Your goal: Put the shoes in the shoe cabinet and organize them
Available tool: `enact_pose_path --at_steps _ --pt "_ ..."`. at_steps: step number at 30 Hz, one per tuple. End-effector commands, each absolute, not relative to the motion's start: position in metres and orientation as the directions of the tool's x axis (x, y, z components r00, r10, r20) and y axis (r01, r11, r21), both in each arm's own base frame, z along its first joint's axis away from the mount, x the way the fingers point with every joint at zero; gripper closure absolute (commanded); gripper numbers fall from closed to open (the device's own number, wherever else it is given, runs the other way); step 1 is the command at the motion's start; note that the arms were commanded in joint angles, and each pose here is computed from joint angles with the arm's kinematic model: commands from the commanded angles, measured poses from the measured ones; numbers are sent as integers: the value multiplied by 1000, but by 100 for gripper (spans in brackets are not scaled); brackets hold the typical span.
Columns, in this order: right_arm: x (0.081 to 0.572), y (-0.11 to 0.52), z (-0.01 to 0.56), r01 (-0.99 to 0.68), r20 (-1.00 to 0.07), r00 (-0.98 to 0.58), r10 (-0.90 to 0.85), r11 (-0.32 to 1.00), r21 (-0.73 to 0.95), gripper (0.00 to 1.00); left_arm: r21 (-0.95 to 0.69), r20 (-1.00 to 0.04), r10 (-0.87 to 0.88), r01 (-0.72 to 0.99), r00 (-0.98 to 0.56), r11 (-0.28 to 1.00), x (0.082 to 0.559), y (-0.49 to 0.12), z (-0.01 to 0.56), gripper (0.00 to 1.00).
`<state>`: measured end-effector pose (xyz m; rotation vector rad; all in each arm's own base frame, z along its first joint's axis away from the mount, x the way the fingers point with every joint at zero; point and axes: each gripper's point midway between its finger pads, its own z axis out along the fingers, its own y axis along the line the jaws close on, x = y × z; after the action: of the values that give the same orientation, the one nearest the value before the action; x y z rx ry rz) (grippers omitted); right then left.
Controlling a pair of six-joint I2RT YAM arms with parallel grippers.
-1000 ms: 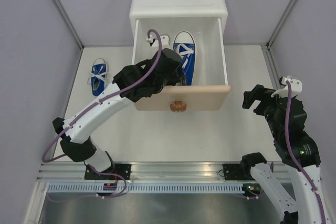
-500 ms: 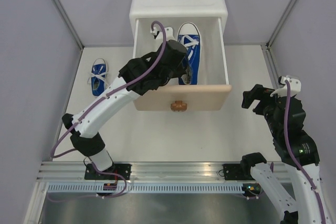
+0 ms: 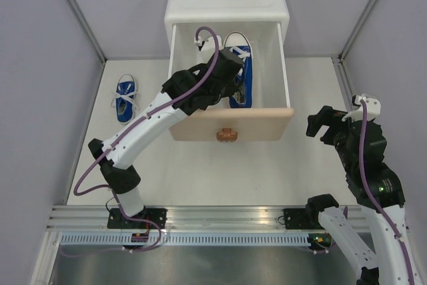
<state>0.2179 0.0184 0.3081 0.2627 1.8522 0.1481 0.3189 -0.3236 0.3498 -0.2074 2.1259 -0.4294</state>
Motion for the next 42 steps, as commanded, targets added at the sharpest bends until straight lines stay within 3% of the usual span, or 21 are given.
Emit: enact_pose_path --at_steps 1,6,7,15,24,33,42 --pt "221 21 321 89 -933 -245 264 964 250 2 -507 -749 -450 -17 -486 862 333 -326 380 94" --pt "221 20 325 92 -935 -238 264 964 249 2 -515 -744 -456 -16 -488 857 334 -325 381 77" --pt "220 20 326 91 -934 -238 265 964 251 2 -515 -745 -455 -13 -488 857 333 -325 382 69" --pt "217 20 335 86 -935 -223 275 961 262 2 -520 -747 -451 7 -488 854 328 -321 390 35" --pt "213 16 339 99 -938 -219 270 962 254 2 -512 -788 -432 78 -439 855 316 -300 427 10" --pt "211 14 343 104 -940 -215 265 963 247 2 -441 -875 -339 276 -346 854 294 -273 489 7" --pt "215 16 338 104 -937 -234 261 965 243 2 -336 -939 -290 314 -184 888 293 -208 536 7"
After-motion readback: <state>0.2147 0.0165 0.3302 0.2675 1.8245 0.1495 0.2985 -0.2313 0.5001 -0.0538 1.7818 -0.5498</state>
